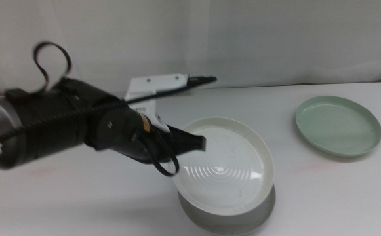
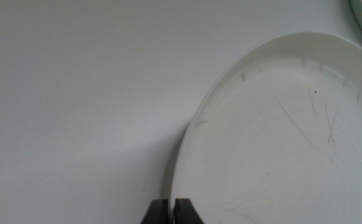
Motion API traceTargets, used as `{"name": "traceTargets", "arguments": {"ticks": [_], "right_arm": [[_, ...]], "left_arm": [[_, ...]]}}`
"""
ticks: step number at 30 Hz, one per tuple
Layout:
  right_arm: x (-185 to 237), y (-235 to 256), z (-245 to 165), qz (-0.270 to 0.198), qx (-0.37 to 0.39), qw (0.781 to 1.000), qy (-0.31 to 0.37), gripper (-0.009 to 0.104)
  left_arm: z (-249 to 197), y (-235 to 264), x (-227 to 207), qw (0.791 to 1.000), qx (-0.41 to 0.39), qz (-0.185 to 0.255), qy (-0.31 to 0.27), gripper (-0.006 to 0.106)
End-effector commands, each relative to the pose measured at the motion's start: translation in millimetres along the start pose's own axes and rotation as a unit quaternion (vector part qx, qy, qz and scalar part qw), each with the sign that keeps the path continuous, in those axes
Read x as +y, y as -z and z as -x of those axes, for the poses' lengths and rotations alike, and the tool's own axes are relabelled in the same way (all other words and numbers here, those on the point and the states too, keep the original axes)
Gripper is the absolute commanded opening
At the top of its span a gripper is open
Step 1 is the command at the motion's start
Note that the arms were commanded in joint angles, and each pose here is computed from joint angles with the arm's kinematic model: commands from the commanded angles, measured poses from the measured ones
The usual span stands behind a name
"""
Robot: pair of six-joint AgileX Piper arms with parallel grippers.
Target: Stack the three bowls on top of each other.
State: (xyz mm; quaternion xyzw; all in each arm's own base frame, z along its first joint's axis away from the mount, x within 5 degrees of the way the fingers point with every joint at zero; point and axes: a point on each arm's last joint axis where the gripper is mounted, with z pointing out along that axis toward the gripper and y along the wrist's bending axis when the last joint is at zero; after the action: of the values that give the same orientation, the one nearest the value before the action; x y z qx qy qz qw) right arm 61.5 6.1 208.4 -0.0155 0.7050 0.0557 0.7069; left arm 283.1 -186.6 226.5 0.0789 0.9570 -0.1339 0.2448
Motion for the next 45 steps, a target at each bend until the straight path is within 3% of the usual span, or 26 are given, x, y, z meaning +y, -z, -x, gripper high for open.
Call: {"name": "traceTargets", "arguments": {"ticks": [1,12,27,31,34,39,45], "right_arm": [[-0.8,-0.5,-11.2,-0.003,0.012,1.0,0.003,0.102],[-0.8,-0.5,-11.2,-0.003,0.012,1.0,0.003,0.102],[-0.8,-0.5,-11.2,-0.003,0.012,1.0,0.003,0.102],[-0.8,-0.5,-11.2,-0.003,0.012,1.0,0.003,0.102],[-0.8,-0.5,-11.2,-0.003,0.012,1.0,0.003,0.102],[-0.8,-0.5,-11.2,-0.003,0.012,1.0,0.003,0.102],[-0.8,-0.5,-11.1,-0.002,0.011,1.0,0.003,0.102]], "left_arm": [[-4.2,-6.4,-6.3,1.0,-0.013,-0.016,0.012,-0.003],[-17.5,-51.7,-3.4,0.999,0.026,0.001,0.023,-0.003],[-30.9,-73.4,-9.3,0.998,0.053,0.007,0.015,-0.001],[-28.4,-73.0,-10.4,0.999,0.046,0.004,0.01,0.038],[-26.5,-71.6,-10.3,0.999,0.043,0.004,0.0,0.094],[-14.8,-58.2,-15.5,0.999,0.02,-0.007,-0.032,0.092],[21.4,-10.0,-10.2,0.994,-0.066,0.007,-0.089,0.092]]}}
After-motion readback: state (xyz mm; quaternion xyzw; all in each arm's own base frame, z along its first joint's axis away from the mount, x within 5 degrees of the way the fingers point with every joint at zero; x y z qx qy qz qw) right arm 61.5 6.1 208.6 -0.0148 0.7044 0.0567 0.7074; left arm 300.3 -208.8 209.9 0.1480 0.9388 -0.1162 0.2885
